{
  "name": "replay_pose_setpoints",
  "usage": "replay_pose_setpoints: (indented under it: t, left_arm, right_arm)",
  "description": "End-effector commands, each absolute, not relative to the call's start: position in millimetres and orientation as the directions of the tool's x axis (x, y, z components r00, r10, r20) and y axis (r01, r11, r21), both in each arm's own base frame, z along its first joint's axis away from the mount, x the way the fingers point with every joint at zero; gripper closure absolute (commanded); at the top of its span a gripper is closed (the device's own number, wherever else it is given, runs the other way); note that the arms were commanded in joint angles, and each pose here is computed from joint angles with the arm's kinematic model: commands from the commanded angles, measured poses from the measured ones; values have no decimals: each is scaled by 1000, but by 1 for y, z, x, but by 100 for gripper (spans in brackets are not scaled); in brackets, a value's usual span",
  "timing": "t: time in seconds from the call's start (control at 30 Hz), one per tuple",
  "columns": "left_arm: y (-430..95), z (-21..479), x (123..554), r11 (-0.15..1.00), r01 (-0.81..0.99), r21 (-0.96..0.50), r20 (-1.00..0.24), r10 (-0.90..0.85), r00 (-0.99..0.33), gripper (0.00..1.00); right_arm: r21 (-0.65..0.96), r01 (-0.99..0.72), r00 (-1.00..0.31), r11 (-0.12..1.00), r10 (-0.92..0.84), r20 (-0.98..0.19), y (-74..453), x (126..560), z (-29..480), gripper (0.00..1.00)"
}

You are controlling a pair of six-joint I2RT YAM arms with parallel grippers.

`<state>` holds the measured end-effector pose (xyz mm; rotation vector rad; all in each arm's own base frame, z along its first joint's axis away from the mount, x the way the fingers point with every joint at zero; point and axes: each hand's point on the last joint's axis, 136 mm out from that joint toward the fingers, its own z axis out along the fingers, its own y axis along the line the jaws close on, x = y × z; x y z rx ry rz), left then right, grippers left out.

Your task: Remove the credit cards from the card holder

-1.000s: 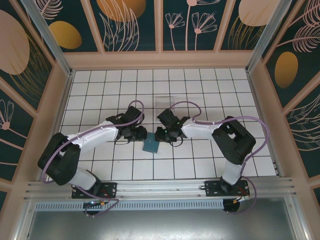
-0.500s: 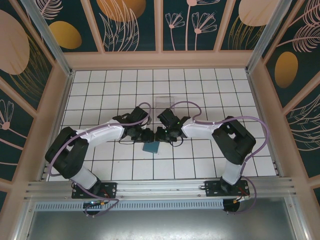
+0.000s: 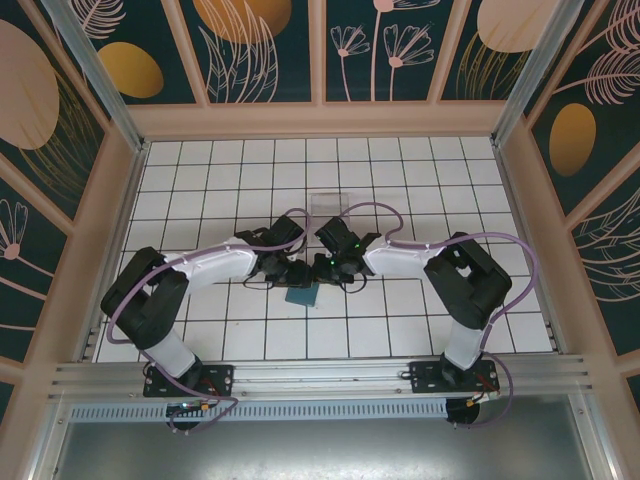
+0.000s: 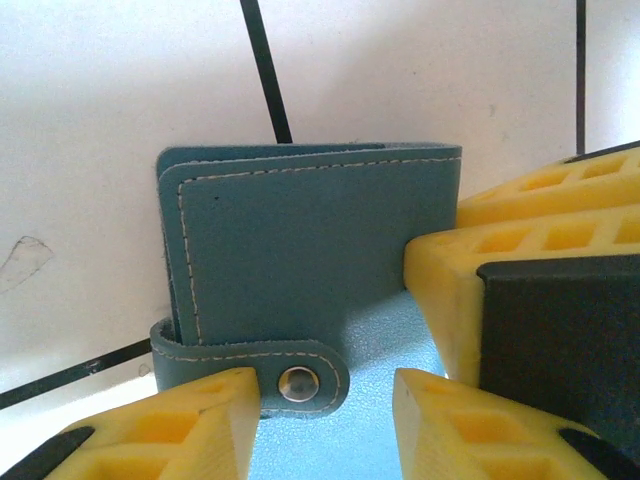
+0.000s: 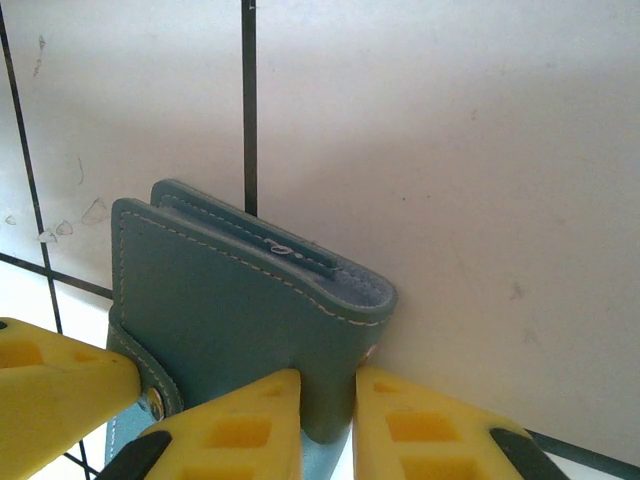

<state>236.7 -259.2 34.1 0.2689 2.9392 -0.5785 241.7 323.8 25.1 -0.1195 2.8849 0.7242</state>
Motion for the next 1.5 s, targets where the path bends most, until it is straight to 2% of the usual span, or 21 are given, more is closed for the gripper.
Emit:
replay_pose_setpoints:
  t: [0.0, 0.2, 0.4, 0.63, 0.97, 1.1, 1.4, 1.47]
  left_arm:
    - [-248, 18, 238, 944, 210, -254, -160, 173, -972, 62]
    - [-235, 1, 234, 967, 201, -156, -134, 181, -974, 71]
    - [-236, 8, 237, 966, 204, -159, -157, 179, -971, 82]
    - [-245, 39, 252, 959, 214, -188, -247, 164, -955, 90]
    - [-238, 67, 262, 968, 186, -170, -326, 123, -937, 94]
    - [-245, 74, 259, 954, 194, -228, -330, 112, -937, 95]
    - [-276, 114, 260, 875, 206, -439, -386, 23, -922, 97]
    - [-273, 108, 255, 872, 186, -453, -373, 4, -928, 98]
  right_arm:
    - [369, -87, -991, 925, -42, -128, 300, 231, -2, 84]
    - [369, -88, -990, 925, -40, -134, 300, 232, 1, 85]
    - [363, -88, -990, 928, -42, -133, 299, 232, 1, 87]
    - [351, -90, -990, 932, -45, -132, 297, 232, -1, 89]
    - [307, -100, -988, 946, -57, -146, 284, 235, 0, 90]
    - [274, -98, -985, 957, -54, -162, 272, 239, 6, 89]
    - [345, -82, -982, 935, -16, -191, 277, 240, 35, 67]
    - [354, -76, -980, 932, -5, -198, 278, 241, 41, 63]
